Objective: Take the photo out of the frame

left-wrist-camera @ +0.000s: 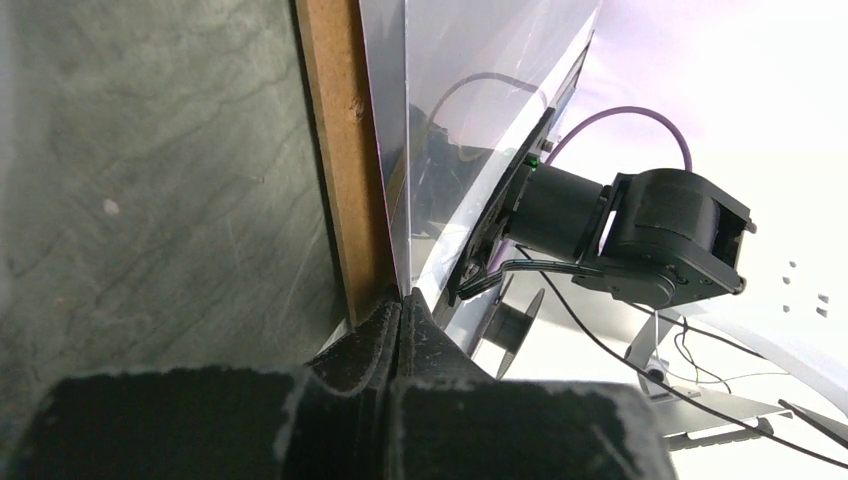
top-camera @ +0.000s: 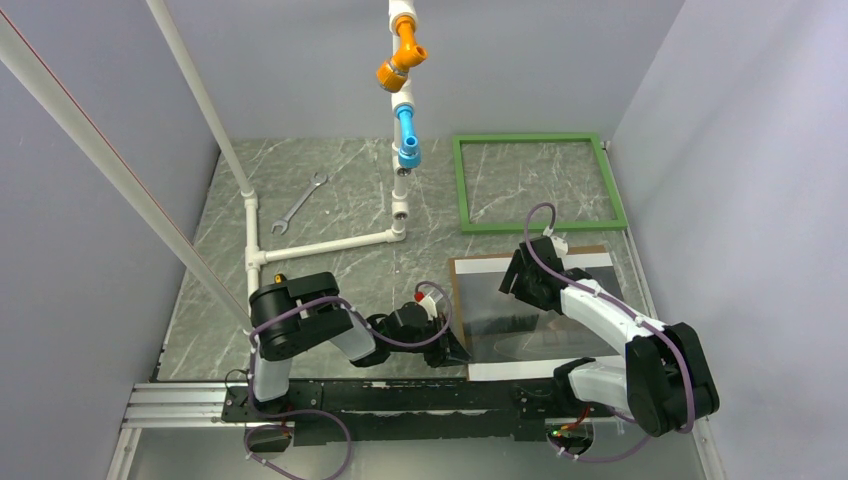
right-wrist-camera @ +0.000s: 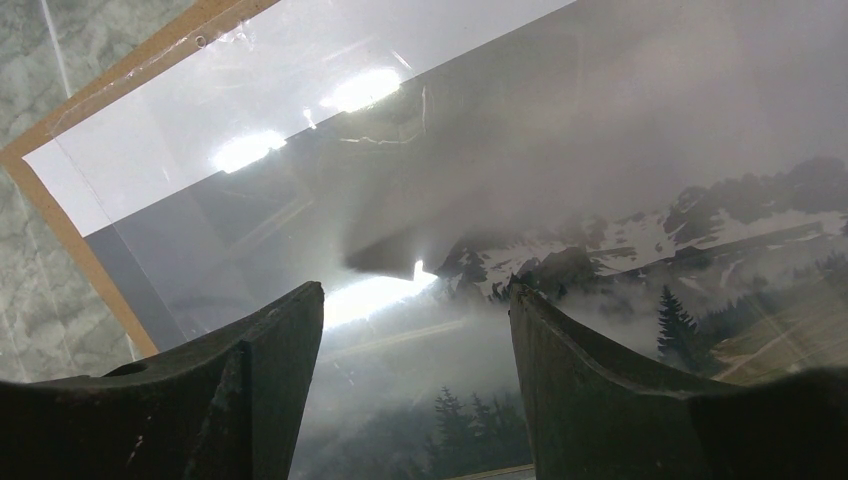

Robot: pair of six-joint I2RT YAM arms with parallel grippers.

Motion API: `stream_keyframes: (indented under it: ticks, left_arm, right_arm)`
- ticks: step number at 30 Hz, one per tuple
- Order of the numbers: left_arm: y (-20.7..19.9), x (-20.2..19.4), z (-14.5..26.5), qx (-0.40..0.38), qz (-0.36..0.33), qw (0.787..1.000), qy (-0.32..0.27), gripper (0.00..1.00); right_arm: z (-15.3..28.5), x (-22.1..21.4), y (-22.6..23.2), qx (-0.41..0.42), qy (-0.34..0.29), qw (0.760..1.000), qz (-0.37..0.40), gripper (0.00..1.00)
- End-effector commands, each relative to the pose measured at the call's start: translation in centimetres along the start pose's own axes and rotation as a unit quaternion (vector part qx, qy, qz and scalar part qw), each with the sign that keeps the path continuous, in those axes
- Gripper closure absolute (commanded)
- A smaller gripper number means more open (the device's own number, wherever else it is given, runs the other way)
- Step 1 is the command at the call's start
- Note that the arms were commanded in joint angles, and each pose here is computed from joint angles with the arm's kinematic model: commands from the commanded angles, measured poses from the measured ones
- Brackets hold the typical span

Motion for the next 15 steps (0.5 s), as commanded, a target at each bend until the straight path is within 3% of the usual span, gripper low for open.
stream_keyframes:
  ticks: [1,15]
  left_arm:
    - [-1.5,0.5,0.7,-0.03,-0.023,0.999,-0.025,1.0]
    - [-2.6,0.6,3.4,0.003,-0.062,0.996,-0.06,1.0]
  right_arm:
    - [0.0,-0.1,0.0,0.001,0.004,1.0,0.0,0.3]
    - [0.1,0.1,0.2,0.008,0.006,1.0,0.008,0.28]
Point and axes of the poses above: each gripper's point midway between its finger pads, its own z axis back along the fingers, its own y axis along the line the jaws close on, x = y × z, the point moved 10 cm from there along z, back along the fingers, and after that the axes turned 7 degrees about -z, right-handed, at the moved point
